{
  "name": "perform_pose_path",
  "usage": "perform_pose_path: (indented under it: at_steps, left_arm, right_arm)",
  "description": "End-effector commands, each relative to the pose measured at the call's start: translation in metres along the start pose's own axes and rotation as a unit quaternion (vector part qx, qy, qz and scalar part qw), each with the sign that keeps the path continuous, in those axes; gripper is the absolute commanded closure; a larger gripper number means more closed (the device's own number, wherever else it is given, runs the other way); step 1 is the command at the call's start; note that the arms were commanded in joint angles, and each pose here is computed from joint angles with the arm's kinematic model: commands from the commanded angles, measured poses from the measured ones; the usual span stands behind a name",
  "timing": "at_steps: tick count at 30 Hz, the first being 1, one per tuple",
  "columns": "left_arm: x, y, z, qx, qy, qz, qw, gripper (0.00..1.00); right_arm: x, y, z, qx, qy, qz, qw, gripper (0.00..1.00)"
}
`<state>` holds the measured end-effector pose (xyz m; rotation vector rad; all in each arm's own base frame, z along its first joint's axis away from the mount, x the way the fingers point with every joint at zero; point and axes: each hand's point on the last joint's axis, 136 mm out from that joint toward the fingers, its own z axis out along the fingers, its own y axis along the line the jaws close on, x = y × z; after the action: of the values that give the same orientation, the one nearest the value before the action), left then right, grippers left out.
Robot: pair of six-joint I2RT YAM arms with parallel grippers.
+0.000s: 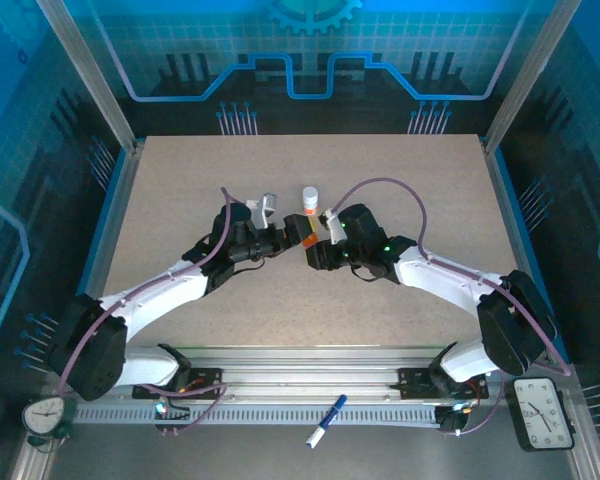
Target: Sort the pills into containers
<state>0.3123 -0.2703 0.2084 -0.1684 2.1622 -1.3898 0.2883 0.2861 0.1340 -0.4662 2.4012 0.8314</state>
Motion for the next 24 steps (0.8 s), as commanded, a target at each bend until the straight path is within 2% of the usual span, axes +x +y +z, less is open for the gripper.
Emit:
perform_pose_path:
  at_steps: [1,24]
  left_arm:
    - [-0.0121,-0.0207,0.0034,0.025,-0.019,0.015,0.999,0.01]
    - [-0.0173,-0.0156,0.0057,0.009,-0.036,0.024,0.999,0.01]
  right_arm:
    - [-0.0098,0.0065,-0.0003,-0.015,-0.011,0.002,1.0,0.73]
    - [-0.0034,0.0068,-0.0019,-0.018,-0.01,0.003,1.0,0.74]
